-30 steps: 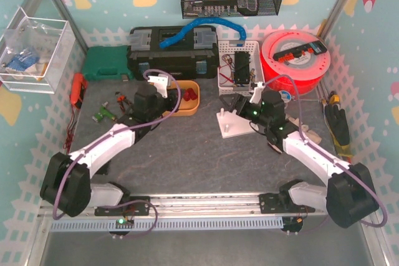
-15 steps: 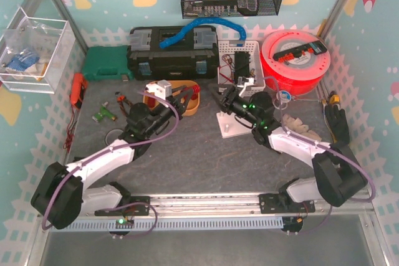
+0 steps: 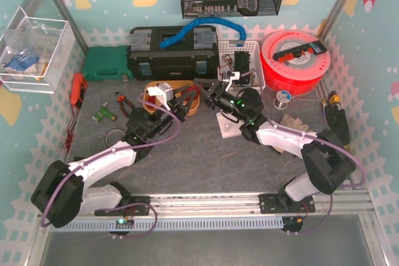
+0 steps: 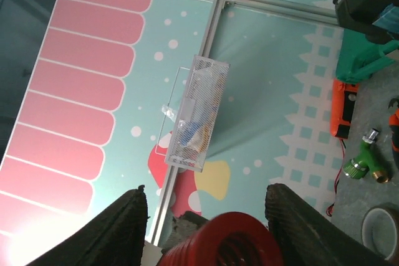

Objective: Install the large spring

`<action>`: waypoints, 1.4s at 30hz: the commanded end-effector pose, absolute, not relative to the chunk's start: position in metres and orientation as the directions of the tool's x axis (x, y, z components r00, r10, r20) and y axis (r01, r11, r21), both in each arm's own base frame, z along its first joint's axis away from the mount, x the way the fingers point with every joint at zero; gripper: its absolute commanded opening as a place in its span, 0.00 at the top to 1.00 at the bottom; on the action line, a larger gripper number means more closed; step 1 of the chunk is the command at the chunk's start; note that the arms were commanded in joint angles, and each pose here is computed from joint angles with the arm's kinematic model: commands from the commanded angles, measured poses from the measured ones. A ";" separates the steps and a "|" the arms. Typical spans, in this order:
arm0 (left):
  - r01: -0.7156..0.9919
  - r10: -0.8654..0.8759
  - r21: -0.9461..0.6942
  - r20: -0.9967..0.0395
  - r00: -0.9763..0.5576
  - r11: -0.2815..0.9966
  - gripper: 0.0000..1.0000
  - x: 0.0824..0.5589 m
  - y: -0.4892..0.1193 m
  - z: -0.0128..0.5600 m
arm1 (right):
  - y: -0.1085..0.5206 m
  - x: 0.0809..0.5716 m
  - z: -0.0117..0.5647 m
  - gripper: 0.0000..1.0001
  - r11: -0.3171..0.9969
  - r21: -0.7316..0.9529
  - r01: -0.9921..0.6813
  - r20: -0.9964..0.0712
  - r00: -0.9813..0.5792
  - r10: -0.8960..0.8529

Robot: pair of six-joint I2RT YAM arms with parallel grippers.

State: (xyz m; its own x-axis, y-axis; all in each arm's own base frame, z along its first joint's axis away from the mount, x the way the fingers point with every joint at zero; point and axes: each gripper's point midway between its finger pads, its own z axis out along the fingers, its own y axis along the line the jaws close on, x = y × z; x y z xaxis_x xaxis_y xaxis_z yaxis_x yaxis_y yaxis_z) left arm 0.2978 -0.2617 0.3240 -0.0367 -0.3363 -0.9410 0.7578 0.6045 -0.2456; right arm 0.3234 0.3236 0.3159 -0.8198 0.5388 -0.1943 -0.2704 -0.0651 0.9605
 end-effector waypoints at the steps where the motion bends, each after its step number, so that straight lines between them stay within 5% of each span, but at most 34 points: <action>1: 0.775 -0.360 -0.209 -0.933 0.026 0.597 1.00 0.292 -0.261 0.333 | 0.324 0.318 0.342 0.50 -0.127 0.937 -0.324 -0.205 -0.809 0.551; 9: 0.727 -0.344 -0.237 -0.939 -0.001 0.645 0.95 0.305 -0.258 0.319 | 0.315 0.312 0.355 0.98 -0.128 0.923 -0.364 -0.228 -0.781 0.581; 16: 0.628 -0.280 -0.270 -0.956 -0.085 0.730 0.35 0.316 -0.245 0.296 | 0.304 0.315 0.347 1.00 -0.027 0.923 -0.383 -0.284 -0.729 0.623; 22: 0.523 -0.223 -0.261 -0.965 -0.135 0.811 0.01 0.311 -0.217 0.286 | 0.279 0.332 0.296 1.00 0.256 0.908 -0.332 -0.414 -0.611 0.675; 27: 0.380 -0.159 -0.222 -0.969 -0.190 0.898 0.01 0.308 -0.183 0.279 | 0.246 0.345 0.252 1.00 0.480 0.838 -0.260 -0.540 -0.521 0.661; 34: 0.270 -0.135 -0.200 -0.961 -0.243 0.942 0.01 0.297 -0.150 0.281 | 0.171 0.351 0.222 1.00 0.859 0.504 -0.092 -0.833 -0.316 0.454; 39: 0.241 -0.142 -0.220 -0.943 -0.302 0.945 0.01 0.291 -0.142 0.270 | 0.119 0.352 0.211 1.00 0.964 0.258 0.070 -0.937 -0.226 0.268; 42: 0.231 -0.153 -0.235 -0.933 -0.326 0.944 0.01 0.290 -0.140 0.264 | 0.106 0.363 0.199 1.00 0.967 0.248 0.056 -0.934 -0.251 0.254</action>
